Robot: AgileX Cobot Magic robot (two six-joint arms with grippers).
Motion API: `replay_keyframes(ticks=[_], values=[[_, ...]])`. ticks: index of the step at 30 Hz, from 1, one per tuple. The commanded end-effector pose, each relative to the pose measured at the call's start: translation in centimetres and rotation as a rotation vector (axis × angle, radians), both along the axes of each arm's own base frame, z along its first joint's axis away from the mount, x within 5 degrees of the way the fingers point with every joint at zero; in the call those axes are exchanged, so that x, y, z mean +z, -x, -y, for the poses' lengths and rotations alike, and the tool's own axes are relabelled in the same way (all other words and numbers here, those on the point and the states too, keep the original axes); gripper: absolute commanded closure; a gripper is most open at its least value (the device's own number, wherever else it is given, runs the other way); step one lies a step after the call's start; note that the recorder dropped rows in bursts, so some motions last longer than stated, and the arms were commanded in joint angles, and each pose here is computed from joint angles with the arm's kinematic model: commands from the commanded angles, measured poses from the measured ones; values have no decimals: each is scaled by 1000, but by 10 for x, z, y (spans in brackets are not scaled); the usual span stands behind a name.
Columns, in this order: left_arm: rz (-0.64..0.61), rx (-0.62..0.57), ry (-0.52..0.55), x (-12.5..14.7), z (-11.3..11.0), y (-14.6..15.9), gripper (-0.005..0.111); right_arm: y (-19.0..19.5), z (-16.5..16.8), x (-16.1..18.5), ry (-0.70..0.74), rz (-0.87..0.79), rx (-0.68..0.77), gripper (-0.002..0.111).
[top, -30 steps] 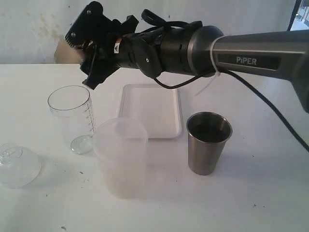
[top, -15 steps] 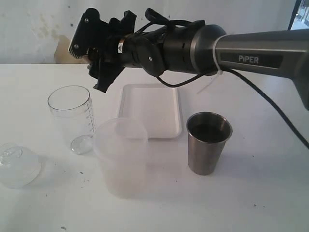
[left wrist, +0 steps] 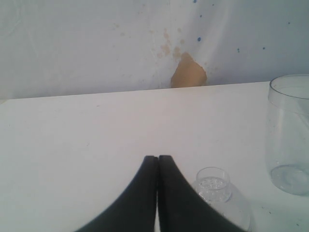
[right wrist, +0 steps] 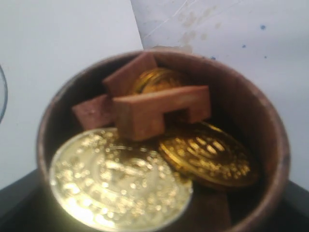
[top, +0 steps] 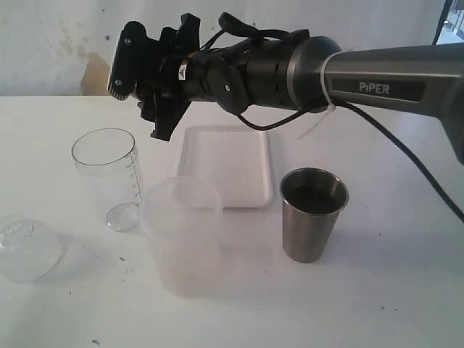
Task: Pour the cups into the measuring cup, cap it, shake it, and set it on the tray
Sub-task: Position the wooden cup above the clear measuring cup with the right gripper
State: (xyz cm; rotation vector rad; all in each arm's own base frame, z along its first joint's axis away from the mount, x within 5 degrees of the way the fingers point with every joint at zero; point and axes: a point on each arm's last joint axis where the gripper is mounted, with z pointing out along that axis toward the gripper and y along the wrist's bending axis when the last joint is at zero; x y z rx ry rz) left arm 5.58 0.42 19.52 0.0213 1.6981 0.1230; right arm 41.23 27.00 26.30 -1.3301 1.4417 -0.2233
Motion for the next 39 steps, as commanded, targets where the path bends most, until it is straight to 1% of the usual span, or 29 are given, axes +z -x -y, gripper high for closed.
replay_keyframes(ticks=[1,9,16,21,31,39], values=[[11,-5,7,0,0,0,106,1,-1,7,6,18,8,108],[11,-5,7,0,0,0,106,5,-6,7,6,18,22,108],[11,-5,7,0,0,0,106,1,-9,-15,79,-4,42,108],[11,-5,7,0,0,0,106,0,-10,-12,63,28,45,108],[11,-5,7,0,0,0,106,0,-10,-11,161,107,96,108],[11,-5,7,0,0,0,106,1,-12,-10,157,112,100,108]])
